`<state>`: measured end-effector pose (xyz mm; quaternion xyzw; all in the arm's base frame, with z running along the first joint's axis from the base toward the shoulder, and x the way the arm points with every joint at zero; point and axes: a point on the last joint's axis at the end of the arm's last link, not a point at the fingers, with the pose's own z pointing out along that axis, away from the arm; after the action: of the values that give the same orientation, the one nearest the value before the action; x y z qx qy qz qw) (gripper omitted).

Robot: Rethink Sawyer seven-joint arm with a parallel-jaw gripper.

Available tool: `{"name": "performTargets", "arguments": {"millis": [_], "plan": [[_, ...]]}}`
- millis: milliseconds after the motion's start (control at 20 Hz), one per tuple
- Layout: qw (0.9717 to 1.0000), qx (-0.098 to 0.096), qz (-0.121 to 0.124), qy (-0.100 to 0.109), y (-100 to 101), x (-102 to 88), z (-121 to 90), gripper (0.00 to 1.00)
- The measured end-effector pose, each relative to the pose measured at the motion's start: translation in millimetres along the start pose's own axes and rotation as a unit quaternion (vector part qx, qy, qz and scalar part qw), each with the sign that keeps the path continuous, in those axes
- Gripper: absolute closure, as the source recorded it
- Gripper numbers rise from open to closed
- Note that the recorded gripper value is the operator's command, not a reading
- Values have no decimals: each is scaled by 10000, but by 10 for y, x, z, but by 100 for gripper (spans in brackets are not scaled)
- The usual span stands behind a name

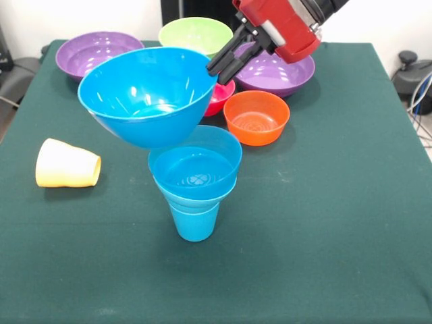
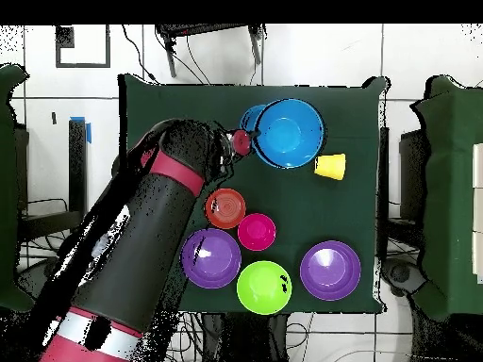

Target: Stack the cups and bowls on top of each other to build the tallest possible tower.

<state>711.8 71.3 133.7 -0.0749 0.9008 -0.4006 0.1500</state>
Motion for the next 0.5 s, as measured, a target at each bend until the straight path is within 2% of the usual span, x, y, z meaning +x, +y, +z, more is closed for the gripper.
{"name": "performTargets", "arguments": {"millis": [500], "plan": [[9999, 26, -58, 91, 87, 13, 24, 100]]}}
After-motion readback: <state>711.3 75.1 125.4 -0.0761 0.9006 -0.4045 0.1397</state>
